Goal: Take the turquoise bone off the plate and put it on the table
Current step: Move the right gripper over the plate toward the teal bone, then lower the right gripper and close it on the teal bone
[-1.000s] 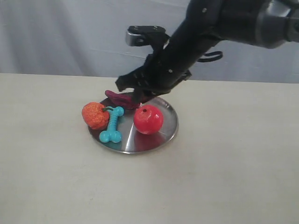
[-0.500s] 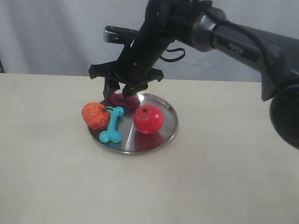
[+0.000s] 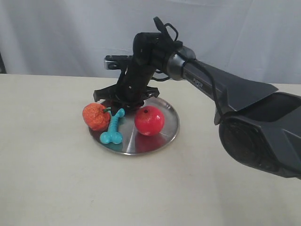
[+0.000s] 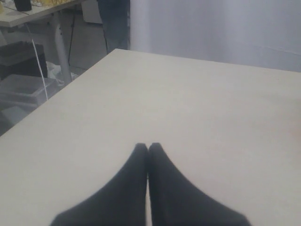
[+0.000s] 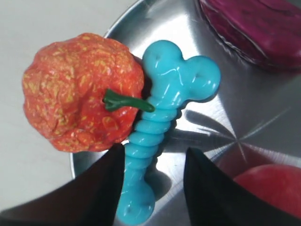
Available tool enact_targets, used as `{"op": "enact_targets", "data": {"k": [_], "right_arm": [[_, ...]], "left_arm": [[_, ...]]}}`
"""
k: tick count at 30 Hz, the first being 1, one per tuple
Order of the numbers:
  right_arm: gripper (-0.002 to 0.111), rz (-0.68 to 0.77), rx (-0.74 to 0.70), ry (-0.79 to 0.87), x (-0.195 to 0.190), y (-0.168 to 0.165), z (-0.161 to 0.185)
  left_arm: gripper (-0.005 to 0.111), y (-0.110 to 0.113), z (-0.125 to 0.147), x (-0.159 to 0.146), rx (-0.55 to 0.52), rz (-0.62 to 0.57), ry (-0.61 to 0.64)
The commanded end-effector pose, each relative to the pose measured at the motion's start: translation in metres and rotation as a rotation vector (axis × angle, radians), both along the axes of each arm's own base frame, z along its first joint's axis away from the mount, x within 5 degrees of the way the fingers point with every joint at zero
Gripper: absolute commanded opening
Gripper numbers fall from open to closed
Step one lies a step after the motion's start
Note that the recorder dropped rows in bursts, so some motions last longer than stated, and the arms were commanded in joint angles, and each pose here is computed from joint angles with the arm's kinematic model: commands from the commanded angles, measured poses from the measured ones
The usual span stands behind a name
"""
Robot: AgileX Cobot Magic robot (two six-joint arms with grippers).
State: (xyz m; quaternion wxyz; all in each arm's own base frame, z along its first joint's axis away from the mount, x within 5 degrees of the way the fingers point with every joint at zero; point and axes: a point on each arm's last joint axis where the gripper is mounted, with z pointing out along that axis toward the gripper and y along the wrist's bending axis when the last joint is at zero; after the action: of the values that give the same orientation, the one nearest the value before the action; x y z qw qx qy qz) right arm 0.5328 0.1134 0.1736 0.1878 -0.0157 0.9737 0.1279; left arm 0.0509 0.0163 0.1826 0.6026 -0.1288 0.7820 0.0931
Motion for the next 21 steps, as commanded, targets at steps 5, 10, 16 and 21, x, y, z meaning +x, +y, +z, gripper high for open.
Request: {"op": "enact_targets", "data": {"k": [5, 10, 16, 21], "right_arm": [[0.047, 0.028, -0.018, 0.024, 0.001, 0.002, -0.015], [0.052, 0.034, -0.021, 0.023, 0.002, 0.004, -0.023], [0.052, 0.028, -0.002, -0.021, 0.006, 0.008, -0.023], [0.052, 0.021, 0.006, -0.011, 0.007, 0.009, -0.033]], "left_arm": [[0.000, 0.000, 0.000, 0.000, -0.004, 0.003, -0.006], [0.000, 0.000, 0.000, 0.000, -0.004, 0.003, -0.006], [0.000, 0.000, 0.000, 0.000, -0.004, 0.003, -0.006], [0.000, 0.000, 0.000, 0.000, -0.004, 0.003, -0.006]]}}
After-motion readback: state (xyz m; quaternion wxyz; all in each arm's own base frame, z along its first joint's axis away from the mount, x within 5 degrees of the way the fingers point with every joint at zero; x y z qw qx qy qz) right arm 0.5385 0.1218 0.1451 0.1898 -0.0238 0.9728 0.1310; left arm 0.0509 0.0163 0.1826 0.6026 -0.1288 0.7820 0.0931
